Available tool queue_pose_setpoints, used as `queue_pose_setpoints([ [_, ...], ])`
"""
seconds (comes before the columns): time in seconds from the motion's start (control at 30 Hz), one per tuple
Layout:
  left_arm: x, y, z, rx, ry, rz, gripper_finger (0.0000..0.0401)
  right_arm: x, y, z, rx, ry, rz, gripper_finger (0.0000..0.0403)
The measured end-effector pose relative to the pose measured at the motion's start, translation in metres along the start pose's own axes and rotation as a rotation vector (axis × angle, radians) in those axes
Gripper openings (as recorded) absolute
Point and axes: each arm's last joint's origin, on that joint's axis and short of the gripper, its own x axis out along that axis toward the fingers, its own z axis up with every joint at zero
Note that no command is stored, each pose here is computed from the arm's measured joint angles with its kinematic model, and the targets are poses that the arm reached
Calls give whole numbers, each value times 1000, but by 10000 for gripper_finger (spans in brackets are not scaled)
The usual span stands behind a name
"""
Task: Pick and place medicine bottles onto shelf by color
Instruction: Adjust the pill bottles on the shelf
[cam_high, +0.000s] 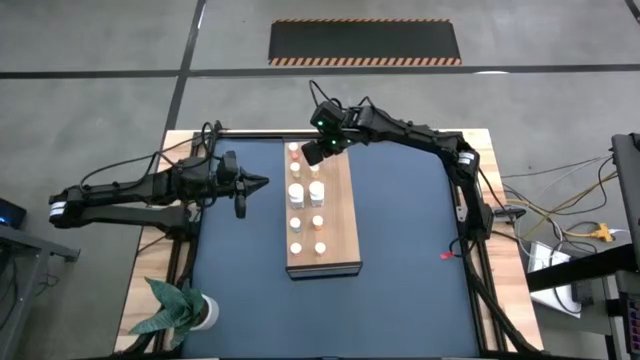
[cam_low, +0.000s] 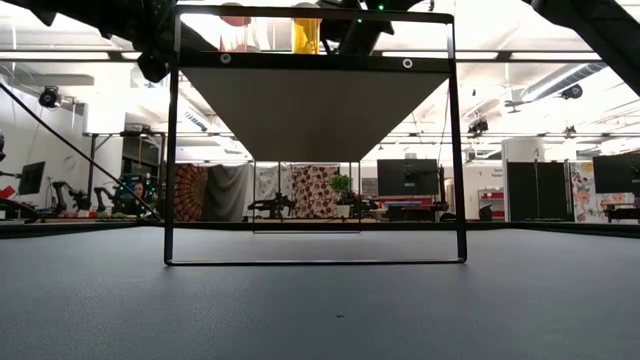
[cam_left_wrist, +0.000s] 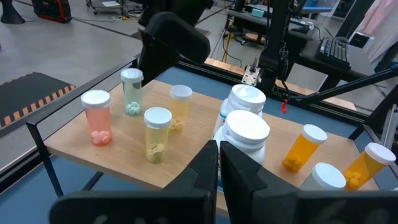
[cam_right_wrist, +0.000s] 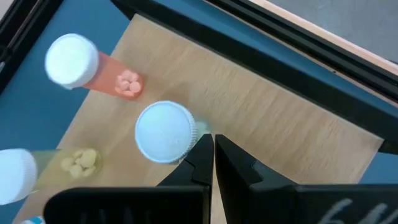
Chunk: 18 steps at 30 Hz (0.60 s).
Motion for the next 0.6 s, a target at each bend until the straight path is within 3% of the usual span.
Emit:
queue_pose_setpoints([
  [0.6, 0, 0, 0, 0, -2, 9, 0, 9, -2, -5, 0, 27, 1, 9],
])
